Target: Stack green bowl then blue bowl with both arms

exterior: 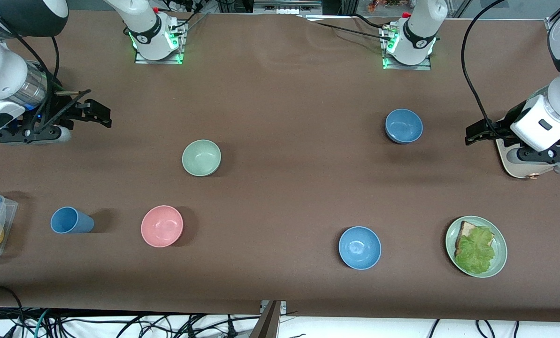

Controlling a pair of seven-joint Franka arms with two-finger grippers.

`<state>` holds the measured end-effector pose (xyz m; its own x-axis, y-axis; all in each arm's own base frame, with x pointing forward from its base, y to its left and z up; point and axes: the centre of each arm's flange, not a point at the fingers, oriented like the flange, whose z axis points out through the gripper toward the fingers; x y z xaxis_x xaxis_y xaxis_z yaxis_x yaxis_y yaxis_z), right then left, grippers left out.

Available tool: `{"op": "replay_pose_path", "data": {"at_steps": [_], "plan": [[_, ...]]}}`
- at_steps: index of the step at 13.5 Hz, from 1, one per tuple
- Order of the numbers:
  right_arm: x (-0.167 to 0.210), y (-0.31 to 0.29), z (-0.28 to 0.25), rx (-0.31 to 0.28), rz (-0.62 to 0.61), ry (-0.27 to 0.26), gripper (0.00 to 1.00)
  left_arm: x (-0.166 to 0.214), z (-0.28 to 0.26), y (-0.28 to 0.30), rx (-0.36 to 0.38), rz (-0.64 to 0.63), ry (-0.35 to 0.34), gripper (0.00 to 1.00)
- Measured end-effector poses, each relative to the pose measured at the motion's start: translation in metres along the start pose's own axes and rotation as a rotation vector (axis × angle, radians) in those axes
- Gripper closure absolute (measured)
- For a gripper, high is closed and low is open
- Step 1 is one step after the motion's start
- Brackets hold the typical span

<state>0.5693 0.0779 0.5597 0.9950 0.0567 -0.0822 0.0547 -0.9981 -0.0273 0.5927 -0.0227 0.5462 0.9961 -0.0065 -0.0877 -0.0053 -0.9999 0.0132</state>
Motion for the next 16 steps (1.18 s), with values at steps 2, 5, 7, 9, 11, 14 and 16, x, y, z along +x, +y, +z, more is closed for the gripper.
{"op": "replay_pose_path", "data": {"at_steps": [2, 5, 7, 9, 11, 14, 16], "plan": [[-0.0002, -0.0001, 0.0001, 0.0, 0.0, -0.001, 0.0, 0.0003, 0.0006, 0.0001, 0.0, 0.0, -0.001, 0.0], [-0.0003, 0.0, 0.0002, -0.001, -0.001, -0.002, 0.0, 0.0012, 0.0026, -0.0009, 0.001, -0.002, -0.004, 0.0], [-0.0004, 0.0, 0.0003, -0.001, -0.001, -0.004, 0.0, 0.0018, 0.0034, -0.004, 0.001, -0.007, -0.006, 0.0], [-0.0005, 0.0, 0.0004, -0.001, -0.001, -0.004, 0.0, 0.002, 0.0038, -0.0046, 0.001, -0.008, -0.007, 0.0], [-0.0005, 0.0, 0.0004, -0.001, -0.001, -0.004, 0.0, 0.0021, 0.0039, -0.0045, 0.001, -0.008, -0.007, 0.0], [-0.0005, 0.0003, 0.0004, -0.001, 0.0, -0.004, 0.0, 0.002, 0.0041, -0.0019, 0.001, -0.004, -0.008, 0.0], [-0.0004, 0.0012, 0.0003, -0.001, 0.001, -0.004, 0.0, 0.0021, 0.0048, -0.002, 0.001, -0.004, -0.01, 0.0]]}}
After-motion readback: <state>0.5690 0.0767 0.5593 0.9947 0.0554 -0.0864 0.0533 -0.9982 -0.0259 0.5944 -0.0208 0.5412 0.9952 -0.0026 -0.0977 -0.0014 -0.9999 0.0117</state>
